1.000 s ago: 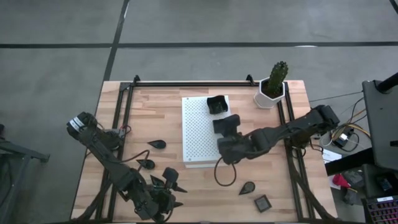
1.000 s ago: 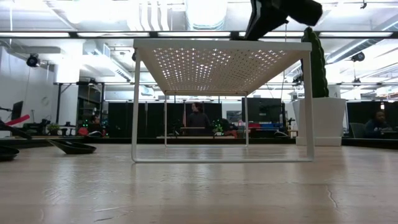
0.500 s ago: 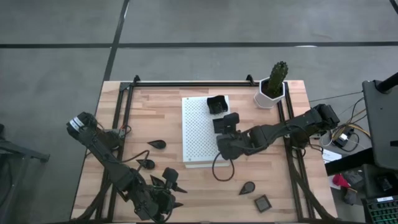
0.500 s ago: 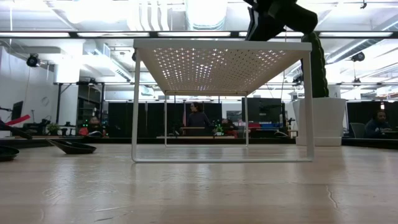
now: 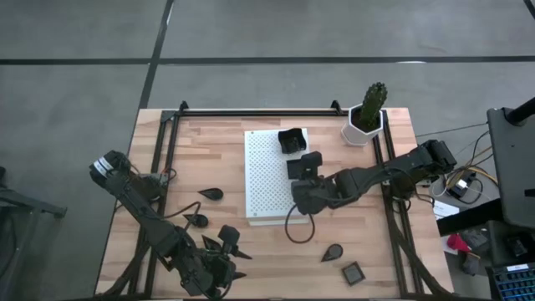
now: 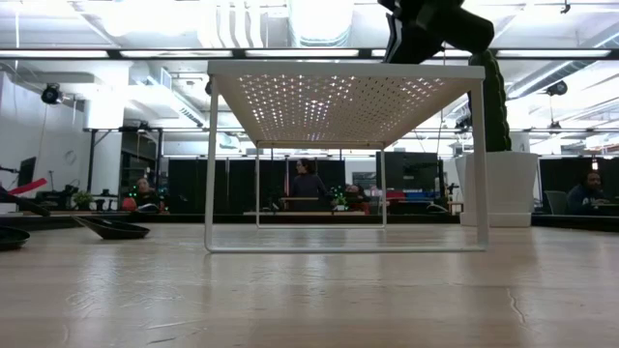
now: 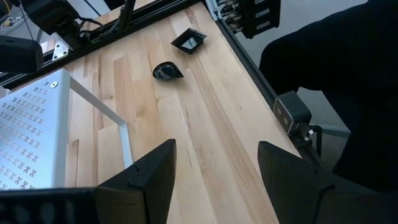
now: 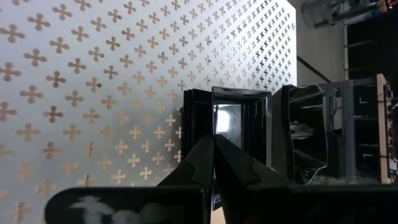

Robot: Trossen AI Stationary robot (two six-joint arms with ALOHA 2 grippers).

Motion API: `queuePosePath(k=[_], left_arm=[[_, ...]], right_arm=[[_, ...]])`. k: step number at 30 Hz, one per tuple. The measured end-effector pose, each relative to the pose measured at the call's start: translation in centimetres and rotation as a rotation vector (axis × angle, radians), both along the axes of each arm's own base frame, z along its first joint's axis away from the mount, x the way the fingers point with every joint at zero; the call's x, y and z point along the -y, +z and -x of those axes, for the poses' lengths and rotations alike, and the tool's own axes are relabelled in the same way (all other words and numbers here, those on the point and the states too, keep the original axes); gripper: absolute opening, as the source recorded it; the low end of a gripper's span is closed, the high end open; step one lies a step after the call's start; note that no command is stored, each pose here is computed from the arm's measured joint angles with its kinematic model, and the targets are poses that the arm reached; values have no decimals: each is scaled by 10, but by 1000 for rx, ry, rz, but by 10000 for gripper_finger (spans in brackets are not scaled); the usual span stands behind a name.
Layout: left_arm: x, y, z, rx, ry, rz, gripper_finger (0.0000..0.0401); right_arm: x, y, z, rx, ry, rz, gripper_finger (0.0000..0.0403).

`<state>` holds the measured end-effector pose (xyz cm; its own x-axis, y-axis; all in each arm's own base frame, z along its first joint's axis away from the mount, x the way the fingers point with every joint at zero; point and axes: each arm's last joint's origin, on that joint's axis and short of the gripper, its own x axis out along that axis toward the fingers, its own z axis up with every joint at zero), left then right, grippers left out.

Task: Pick & Place Mini shaped plates
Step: Stack the black square plate on top of the black square plate on the shelf

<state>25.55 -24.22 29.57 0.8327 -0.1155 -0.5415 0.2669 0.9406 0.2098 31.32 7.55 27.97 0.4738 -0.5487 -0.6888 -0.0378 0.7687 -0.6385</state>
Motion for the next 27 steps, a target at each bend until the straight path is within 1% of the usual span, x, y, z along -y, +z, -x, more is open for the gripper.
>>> queuePosePath(k=[4,12,16,21,27], left_arm=[[0,0,0,1,0,0,220],[0,0,0,1,0,1,220],[0,0,0,1,1,1,220],[-1,-2,0,-10,11,8,220],[-1,-3,0,-14,27,27,220]], right_arm=[[1,0,0,8,-13,-6,18],[1,0,0,13,-16,-2,77],[-8,5,1,25,14,-4,97],[-29,21,8,92,62,-39,104],[-59,35,22,168,116,-101,97]])
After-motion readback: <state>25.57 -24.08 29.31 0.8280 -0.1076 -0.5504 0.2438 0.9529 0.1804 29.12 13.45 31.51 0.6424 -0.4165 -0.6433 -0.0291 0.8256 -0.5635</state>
